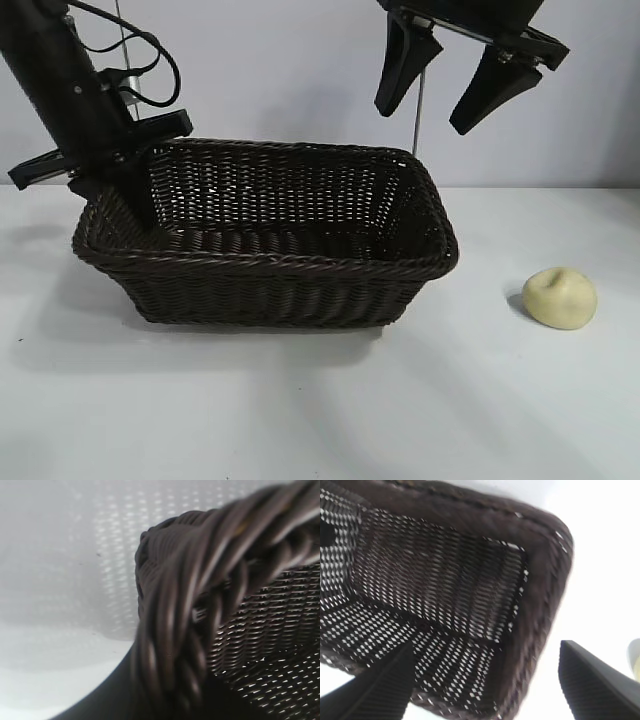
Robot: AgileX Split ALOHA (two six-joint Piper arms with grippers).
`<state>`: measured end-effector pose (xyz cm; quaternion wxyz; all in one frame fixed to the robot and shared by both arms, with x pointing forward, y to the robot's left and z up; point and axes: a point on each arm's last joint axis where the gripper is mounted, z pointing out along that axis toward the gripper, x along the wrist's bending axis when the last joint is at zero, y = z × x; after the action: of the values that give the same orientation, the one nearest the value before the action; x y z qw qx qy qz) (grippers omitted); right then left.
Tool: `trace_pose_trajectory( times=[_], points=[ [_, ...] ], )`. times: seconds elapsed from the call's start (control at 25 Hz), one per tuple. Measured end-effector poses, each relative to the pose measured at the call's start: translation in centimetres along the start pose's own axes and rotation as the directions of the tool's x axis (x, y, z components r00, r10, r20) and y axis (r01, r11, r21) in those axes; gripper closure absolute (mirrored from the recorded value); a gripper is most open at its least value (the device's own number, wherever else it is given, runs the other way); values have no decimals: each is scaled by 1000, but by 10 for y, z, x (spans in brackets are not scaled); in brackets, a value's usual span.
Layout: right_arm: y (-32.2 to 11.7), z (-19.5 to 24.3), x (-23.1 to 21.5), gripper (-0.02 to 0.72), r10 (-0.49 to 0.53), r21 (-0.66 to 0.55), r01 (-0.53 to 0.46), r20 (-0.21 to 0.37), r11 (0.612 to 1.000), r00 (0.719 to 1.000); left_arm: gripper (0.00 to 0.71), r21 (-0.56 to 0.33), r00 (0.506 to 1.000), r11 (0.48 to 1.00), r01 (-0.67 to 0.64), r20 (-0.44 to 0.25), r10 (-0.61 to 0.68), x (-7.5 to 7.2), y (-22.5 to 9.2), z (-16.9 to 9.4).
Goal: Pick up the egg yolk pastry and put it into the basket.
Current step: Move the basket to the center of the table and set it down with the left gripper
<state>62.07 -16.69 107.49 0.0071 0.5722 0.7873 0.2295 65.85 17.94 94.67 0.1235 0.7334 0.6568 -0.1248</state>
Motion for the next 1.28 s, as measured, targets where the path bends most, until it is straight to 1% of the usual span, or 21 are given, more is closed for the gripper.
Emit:
trace_pose_trajectory(
  times=[0.28,0.52,0.56,0.6,0.64,0.68,0.76,0.84,0.88,0.96,1.08,1.28],
  points=[
    [0,0,0,134,0,3,0,0,1000,1000,609,29,1000,1000,8,25,-9,-1,3,22],
    [0,0,0,134,0,4,0,0,1000,1000,609,20,999,1000,-10,31,9,-1,4,24],
    [0,0,0,134,0,5,0,0,1000,1000,600,17,999,1000,-12,30,11,-1,5,24],
    [-1,0,0,134,0,6,0,0,1000,1000,574,16,999,1000,-11,32,11,-1,5,24],
    [-1,0,0,134,0,6,0,0,1000,1000,525,12,999,1000,-8,38,7,-2,5,24],
    [-1,0,0,134,0,6,0,0,1000,1000,469,8,999,1000,-5,44,5,-2,6,24],
    [-1,0,0,134,0,6,0,0,1000,1000,318,4,999,1000,-4,47,4,-3,6,24],
    [-1,0,0,134,0,6,0,0,1000,1000,232,4,999,1000,-5,47,5,-3,6,24],
    [-1,0,0,134,0,6,0,0,1000,1000,210,3,999,1000,-7,47,7,-3,6,23],
    [-1,0,0,134,0,6,0,0,1000,1000,189,1,999,1000,-11,44,11,-3,6,22],
    [-1,0,0,134,0,6,0,0,1000,1000,177,6,999,1000,-25,31,25,-4,4,16],
    [-1,0,0,134,0,6,0,0,1000,1000,175,-8,998,998,-61,4,61,-9,-2,-8]
  ],
)
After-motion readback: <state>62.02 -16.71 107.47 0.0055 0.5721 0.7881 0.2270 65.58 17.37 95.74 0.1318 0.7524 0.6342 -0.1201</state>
